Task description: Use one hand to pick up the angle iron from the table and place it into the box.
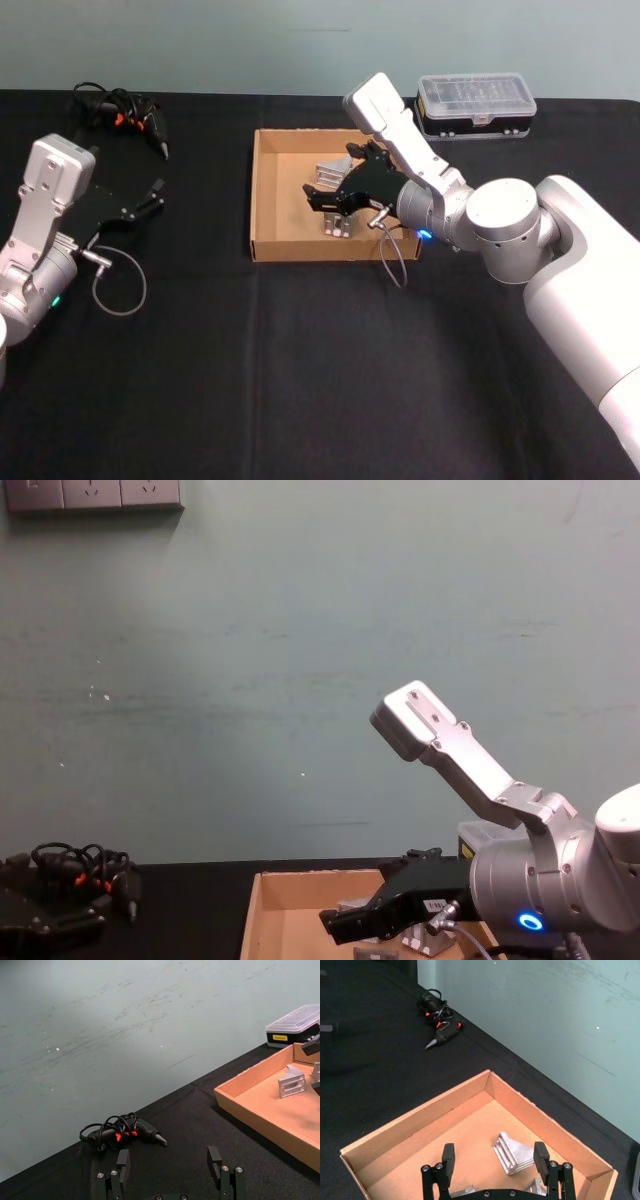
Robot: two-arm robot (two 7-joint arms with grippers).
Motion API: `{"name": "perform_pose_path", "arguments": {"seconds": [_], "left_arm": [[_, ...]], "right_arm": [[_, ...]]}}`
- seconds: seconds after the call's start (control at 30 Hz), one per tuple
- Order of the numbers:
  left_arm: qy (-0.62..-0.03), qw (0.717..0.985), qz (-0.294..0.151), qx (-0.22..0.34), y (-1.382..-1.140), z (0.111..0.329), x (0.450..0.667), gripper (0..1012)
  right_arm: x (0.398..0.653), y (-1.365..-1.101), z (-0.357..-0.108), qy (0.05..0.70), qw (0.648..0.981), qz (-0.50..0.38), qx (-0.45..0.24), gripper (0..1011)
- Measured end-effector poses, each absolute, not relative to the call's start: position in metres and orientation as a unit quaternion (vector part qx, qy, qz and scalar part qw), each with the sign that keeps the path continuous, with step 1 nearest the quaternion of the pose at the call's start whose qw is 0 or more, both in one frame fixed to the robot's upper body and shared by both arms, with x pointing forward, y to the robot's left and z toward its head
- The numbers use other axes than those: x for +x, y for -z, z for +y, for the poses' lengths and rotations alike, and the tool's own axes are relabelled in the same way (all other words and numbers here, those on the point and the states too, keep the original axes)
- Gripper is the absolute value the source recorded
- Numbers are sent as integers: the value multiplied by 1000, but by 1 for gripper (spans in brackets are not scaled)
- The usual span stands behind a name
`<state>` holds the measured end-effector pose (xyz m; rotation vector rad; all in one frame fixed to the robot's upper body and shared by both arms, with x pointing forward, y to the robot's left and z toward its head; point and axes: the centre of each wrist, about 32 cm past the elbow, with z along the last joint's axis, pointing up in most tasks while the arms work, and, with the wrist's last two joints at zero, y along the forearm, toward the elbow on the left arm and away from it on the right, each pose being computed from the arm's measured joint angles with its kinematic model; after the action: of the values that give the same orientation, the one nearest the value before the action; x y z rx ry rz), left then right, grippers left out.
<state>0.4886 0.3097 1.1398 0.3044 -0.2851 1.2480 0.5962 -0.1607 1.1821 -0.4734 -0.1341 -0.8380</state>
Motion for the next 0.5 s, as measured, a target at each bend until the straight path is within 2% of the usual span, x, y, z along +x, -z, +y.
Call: {"name": "perform_pose_path", "arguments": {"seconds": [0.5], "left_arm": [[-580,791,-133,141,-1140,310,489,1011]], "right_arm": [[579,-1192,-169,412,890,-81,-181,1004]]}}
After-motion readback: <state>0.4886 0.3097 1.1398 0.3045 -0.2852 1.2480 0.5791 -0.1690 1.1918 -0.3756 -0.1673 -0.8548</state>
